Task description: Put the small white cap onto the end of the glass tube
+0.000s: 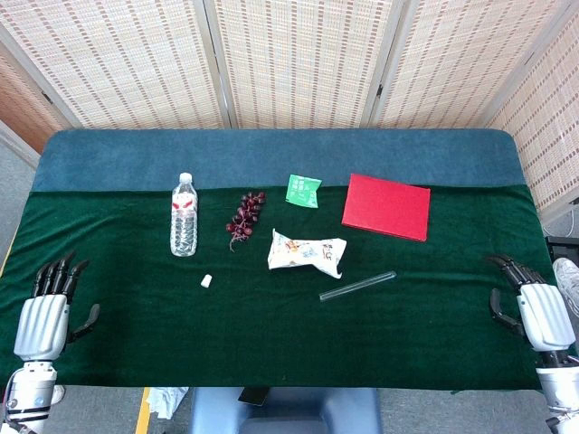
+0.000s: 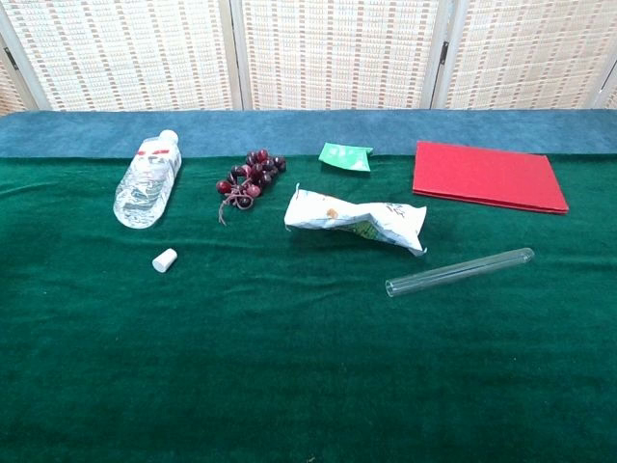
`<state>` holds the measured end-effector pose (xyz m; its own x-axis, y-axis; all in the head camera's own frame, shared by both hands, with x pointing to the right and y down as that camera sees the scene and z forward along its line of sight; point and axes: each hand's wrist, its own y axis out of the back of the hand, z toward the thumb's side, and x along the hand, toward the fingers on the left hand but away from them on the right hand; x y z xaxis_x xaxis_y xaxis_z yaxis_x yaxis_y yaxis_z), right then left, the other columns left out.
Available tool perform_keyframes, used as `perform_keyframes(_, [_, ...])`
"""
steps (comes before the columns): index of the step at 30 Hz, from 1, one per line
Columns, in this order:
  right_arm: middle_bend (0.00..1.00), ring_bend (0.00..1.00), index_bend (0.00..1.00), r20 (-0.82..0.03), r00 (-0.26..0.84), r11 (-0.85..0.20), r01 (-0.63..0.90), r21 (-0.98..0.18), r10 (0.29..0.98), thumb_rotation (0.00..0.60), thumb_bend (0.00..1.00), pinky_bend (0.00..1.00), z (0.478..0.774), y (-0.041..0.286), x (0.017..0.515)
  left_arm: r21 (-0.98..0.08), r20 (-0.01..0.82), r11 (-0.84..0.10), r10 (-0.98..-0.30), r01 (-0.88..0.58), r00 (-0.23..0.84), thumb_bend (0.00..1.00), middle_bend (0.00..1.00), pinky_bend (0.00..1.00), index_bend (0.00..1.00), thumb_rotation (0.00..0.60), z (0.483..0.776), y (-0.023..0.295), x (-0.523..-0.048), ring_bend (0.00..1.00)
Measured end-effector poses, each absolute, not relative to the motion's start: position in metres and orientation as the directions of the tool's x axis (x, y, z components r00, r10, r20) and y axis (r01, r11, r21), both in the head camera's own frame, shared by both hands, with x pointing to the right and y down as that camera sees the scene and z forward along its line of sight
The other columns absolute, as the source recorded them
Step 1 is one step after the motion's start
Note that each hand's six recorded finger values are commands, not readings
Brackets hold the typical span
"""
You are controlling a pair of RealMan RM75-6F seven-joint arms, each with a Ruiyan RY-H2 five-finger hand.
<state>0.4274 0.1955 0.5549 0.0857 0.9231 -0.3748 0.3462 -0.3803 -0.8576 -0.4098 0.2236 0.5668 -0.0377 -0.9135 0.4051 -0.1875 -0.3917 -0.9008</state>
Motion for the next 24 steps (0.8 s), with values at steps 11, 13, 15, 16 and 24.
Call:
perform_keyframes(11, [0.24,0.26,0.22,-0.371,0.093,-0.379,0.343,-0.859,0.924,0.600,0.70,0.28,0.555,0.192,0.425,-0.901,0.409,-0.396,-0.912,-0.178,-0.039,0.45,0.06,0.00,0.15,0.599,0.568,0.226,-0.411,0.00])
perform_keyframes(13, [0.24,0.26,0.22,-0.371,0.093,-0.379,0.342,-0.860,0.924,0.600,0.70,0.28,0.555,0.192,0.425,-0.899,0.412,-0.401,-0.911,-0.175,-0.032,0.45,0.06,0.00,0.15,0.600,0.570,0.225,-0.410,0.00])
perform_keyframes(15, [0.24,0.26,0.22,-0.370,0.093,-0.379,0.341,-0.860,0.924,0.600,0.70,0.28,0.555,0.191,0.425,-0.899,0.412,-0.404,-0.911,-0.167,-0.014,0.45,0.06,0.00,0.14,0.600,0.572,0.221,-0.408,0.00])
perform_keyframes(16, [0.24,0.26,0.22,-0.369,0.094,-0.378,0.340,-0.861,0.925,0.600,0.70,0.28,0.555,0.190,0.424,-0.900,0.411,-0.405,-0.912,-0.163,-0.004,0.45,0.06,0.00,0.14,0.600,0.574,0.219,-0.406,0.00])
perform_keyframes(24, [0.24,0.26,0.22,-0.356,0.110,-0.372,0.338,-0.864,0.928,0.600,0.70,0.28,0.552,0.186,0.419,-0.886,0.435,-0.447,-0.893,-0.121,0.114,0.36,0.05,0.00,0.07,0.600,0.604,0.194,-0.385,0.00])
